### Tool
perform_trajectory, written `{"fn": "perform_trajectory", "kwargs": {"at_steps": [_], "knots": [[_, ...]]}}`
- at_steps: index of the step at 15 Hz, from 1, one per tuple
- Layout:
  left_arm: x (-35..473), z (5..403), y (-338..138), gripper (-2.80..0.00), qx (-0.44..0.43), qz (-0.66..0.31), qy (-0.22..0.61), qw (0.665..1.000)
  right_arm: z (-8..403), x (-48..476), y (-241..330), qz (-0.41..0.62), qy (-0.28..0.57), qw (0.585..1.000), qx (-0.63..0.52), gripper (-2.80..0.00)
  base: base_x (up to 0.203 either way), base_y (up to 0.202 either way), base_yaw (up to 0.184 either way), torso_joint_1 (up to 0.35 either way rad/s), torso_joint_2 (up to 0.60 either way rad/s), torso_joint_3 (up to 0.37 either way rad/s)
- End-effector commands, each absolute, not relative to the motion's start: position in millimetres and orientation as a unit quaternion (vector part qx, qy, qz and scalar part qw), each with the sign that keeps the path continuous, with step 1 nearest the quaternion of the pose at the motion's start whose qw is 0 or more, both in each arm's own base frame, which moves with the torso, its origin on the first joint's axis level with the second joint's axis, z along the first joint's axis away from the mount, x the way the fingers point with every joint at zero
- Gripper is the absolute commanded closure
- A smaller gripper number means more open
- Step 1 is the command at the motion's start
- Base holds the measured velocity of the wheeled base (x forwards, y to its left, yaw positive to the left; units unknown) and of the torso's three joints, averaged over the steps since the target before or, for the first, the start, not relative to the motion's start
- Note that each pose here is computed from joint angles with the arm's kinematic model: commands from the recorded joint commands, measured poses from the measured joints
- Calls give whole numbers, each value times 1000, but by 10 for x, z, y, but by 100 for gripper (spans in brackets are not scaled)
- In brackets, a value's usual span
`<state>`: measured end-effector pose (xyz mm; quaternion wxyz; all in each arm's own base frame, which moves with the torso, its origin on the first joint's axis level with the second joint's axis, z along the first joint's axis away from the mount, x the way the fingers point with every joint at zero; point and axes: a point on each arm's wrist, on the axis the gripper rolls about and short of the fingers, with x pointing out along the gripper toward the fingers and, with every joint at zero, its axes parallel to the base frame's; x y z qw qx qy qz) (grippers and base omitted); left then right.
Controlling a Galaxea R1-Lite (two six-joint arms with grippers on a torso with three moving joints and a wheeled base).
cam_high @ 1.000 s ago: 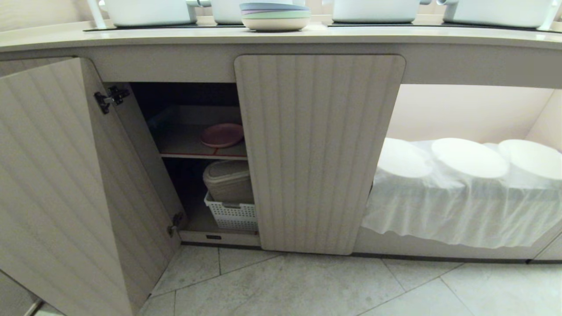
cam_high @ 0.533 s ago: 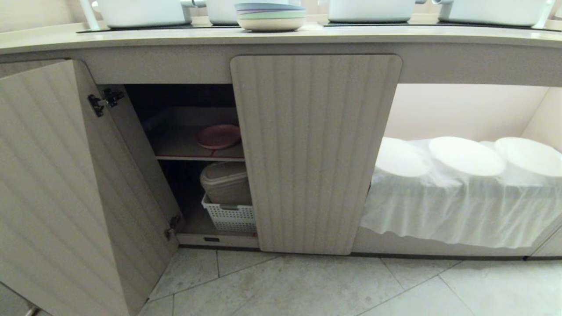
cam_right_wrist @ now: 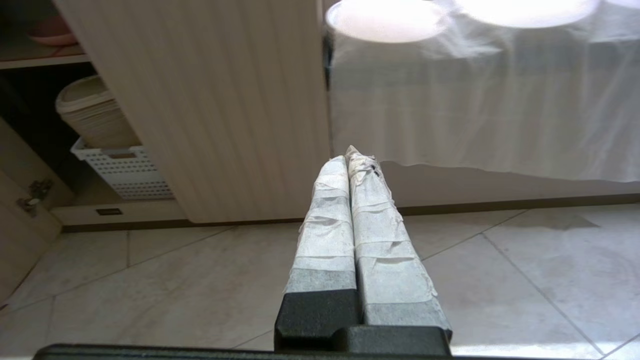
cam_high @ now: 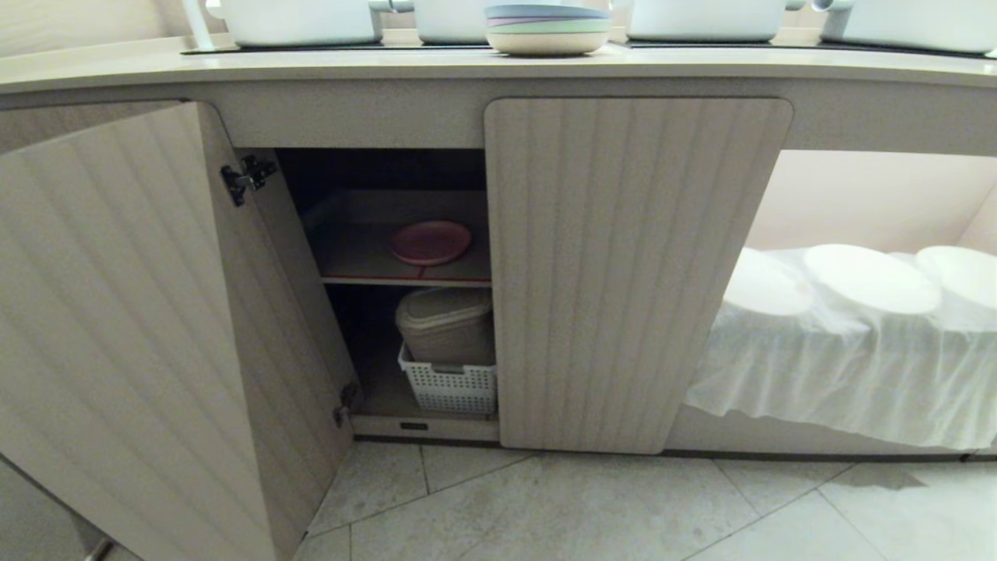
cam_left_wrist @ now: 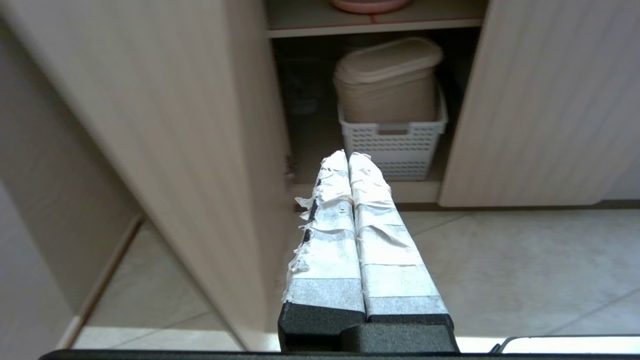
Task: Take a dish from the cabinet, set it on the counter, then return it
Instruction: Close the cabinet door
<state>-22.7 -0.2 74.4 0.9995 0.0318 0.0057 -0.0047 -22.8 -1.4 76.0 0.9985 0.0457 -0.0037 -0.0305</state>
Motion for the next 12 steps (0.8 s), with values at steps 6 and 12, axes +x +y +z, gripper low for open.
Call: {"fn": "perform_trajectory", "kwargs": {"at_steps": [6,12], "knots": [[-227,744,-2,0,31,-5,6,999,761,-228,-14,-31,-4,998,46,0,0,196,0,2,2,3],[-227,744,-3,0,33,-6,6,999,760,-228,-14,-31,-4,998,46,0,0,113,0,2,2,2]]}}
